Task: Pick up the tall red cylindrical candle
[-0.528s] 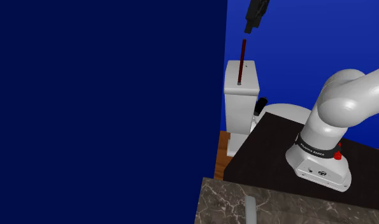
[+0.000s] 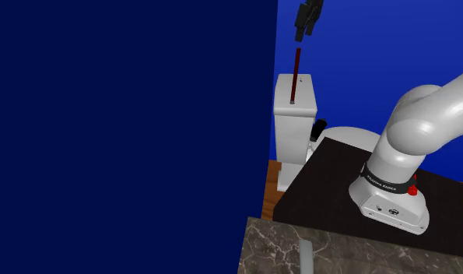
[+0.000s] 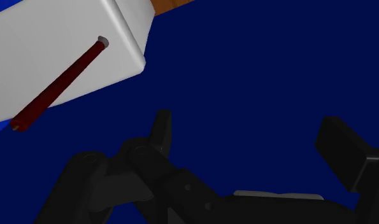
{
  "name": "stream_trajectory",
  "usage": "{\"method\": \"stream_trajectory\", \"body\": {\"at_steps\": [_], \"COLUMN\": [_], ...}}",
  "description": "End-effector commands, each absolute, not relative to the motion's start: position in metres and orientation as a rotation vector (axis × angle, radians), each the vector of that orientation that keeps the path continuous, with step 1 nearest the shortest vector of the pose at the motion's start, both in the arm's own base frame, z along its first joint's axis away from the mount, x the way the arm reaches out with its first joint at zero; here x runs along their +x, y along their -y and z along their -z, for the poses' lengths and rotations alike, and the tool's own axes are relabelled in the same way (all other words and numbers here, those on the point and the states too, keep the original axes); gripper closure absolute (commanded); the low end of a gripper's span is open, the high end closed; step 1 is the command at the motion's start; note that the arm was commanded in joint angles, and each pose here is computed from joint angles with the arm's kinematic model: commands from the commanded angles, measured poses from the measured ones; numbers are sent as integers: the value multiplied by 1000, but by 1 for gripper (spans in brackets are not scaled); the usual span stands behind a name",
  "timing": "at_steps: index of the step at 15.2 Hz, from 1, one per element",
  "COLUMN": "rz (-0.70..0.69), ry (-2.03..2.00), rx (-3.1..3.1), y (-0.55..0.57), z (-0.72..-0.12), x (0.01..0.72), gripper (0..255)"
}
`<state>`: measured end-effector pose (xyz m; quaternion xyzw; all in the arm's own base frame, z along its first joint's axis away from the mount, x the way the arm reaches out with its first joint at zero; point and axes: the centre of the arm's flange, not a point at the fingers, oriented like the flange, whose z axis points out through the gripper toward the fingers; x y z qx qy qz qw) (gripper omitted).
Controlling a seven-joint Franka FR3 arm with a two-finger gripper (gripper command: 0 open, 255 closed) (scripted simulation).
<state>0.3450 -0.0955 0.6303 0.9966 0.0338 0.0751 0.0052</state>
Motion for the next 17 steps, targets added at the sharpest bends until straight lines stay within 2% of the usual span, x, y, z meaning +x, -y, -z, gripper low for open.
{"method": "stream_trajectory", "body": {"at_steps": [1, 17], "rz": [-211, -23], "ry": [-85, 80], "rx": [3120, 3109], "y": [116, 297], "z": [-623, -565], "x": [360, 463], "gripper": [0, 0]}}
